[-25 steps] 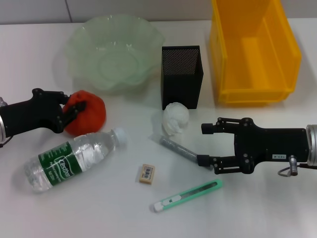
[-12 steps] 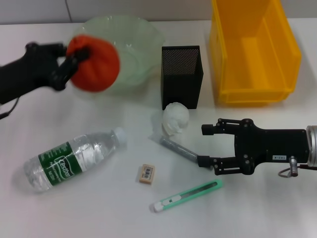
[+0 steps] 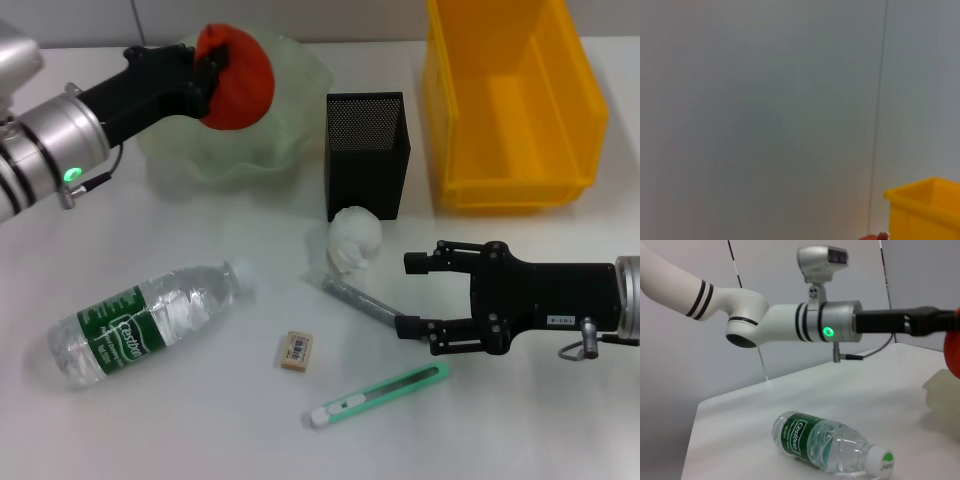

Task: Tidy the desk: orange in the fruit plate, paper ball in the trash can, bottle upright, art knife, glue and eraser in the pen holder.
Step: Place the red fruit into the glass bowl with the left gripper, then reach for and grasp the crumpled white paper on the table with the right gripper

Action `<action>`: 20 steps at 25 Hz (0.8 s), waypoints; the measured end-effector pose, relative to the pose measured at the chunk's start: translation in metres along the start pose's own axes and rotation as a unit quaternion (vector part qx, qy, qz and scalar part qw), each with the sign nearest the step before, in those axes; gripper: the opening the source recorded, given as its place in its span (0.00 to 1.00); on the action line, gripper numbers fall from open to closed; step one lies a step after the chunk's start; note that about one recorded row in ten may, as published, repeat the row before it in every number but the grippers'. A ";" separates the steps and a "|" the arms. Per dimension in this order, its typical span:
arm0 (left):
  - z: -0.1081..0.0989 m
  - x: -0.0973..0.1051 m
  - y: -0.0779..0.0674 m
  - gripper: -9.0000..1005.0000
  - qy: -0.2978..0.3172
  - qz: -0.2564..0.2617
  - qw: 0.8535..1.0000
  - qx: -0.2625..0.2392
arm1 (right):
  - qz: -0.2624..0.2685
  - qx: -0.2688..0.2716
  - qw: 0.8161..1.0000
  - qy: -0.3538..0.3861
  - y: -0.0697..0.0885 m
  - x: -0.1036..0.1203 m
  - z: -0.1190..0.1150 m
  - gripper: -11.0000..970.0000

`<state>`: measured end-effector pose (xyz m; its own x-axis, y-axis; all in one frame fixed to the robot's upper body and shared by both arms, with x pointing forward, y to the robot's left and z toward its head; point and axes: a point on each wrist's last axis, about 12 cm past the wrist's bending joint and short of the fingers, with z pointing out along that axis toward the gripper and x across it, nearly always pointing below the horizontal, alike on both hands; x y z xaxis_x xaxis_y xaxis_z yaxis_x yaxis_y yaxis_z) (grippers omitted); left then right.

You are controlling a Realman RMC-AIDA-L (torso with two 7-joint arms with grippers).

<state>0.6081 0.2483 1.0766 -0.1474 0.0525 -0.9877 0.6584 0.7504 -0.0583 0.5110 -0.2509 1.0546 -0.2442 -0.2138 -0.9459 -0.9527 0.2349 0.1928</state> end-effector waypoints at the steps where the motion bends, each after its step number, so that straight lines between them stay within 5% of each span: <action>1: 0.002 0.001 0.000 0.07 0.005 0.001 1.000 -0.005 | 0.000 0.000 1.000 0.000 0.000 0.000 0.000 0.83; 9: 0.012 0.006 0.000 0.07 0.027 0.000 0.999 -0.030 | 0.001 0.002 1.000 -0.002 0.000 0.001 -0.001 0.83; 20: 0.012 0.004 -0.001 0.44 0.013 -0.013 0.999 -0.029 | 0.001 0.004 1.000 -0.002 0.000 0.001 -0.001 0.83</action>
<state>0.6154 0.2398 1.0706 -0.1835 0.0498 -0.9818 0.6100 0.7889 -0.0740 0.5104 -0.2523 1.0542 -0.2445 -0.2089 -0.9469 -0.9508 0.2431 0.1919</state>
